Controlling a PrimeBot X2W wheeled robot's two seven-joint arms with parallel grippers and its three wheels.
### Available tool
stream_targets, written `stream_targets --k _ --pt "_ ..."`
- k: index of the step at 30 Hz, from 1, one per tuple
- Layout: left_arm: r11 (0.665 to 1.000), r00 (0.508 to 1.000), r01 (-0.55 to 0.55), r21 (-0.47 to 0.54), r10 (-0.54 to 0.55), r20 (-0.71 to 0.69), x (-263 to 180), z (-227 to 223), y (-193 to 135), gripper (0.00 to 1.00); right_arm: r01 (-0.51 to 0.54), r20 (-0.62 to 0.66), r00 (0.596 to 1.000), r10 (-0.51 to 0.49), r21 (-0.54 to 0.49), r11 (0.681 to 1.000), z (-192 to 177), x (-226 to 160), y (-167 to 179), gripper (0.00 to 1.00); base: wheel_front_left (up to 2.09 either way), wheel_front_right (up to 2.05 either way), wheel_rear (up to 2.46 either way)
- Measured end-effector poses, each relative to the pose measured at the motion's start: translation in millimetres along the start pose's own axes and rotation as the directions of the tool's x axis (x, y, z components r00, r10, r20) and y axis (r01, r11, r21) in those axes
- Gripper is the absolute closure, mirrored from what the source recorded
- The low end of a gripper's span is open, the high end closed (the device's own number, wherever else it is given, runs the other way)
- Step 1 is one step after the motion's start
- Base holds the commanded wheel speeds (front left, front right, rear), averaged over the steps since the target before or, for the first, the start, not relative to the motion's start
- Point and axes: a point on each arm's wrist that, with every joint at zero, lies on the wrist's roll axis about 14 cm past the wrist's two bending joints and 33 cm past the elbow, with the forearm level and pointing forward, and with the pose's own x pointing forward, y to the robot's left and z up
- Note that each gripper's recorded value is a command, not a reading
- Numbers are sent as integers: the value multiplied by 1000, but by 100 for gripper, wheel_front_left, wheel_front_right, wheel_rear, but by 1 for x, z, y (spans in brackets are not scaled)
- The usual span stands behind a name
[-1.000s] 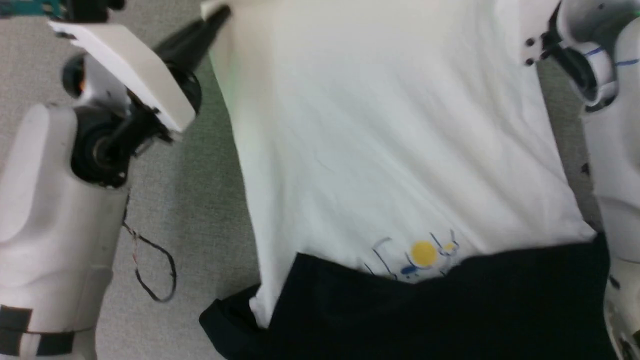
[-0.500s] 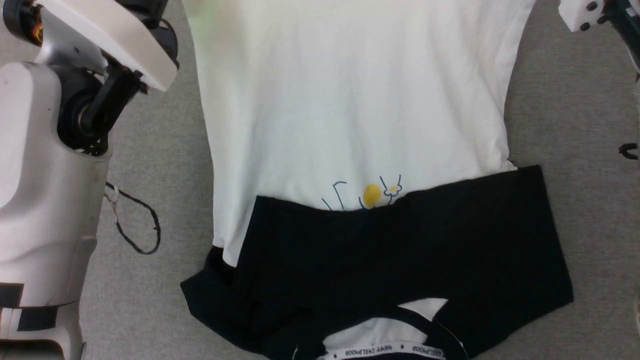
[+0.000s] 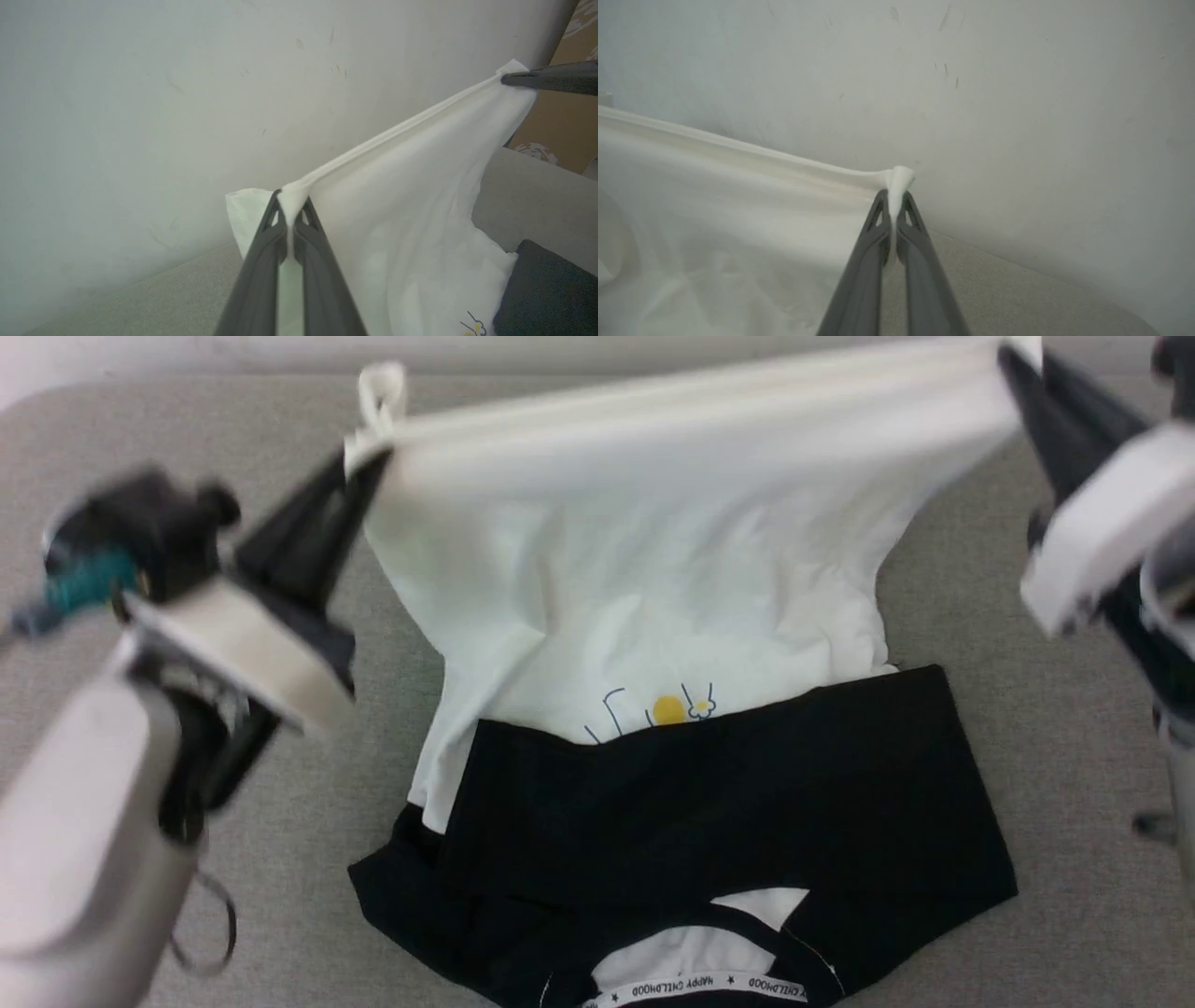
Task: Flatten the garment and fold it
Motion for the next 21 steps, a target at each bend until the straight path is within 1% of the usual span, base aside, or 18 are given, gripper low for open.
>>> stream_targets --k 4,7,11,14,17,21 --pt "1000 1000 -5 20 5 -2 -43 -12 -23 100 -2 -9 1000 3 65 998 -19 -43 11 100 0 0 0" --pt "1000 999 -20 0 20 -29 -76 -26 -42 100 20 -50 999 -14 128 992 -44 -77 19 100 0 0 0" --pt "996 994 -55 -70 48 -100 -118 -51 -69 100 63 -130 991 -35 219 974 -80 -121 35 100 0 0 0" --pt "987 986 -96 -131 76 -151 -142 -66 -85 100 101 -187 981 -51 271 957 -101 -149 44 100 0 0 0" --pt "975 974 -124 -187 83 -211 -160 -83 -101 100 133 -236 970 -62 300 945 -119 -171 51 100 0 0 0" --pt "950 951 -149 -275 62 -302 -177 -106 -121 100 163 -299 952 -73 286 944 -137 -192 55 100 0 0 0"
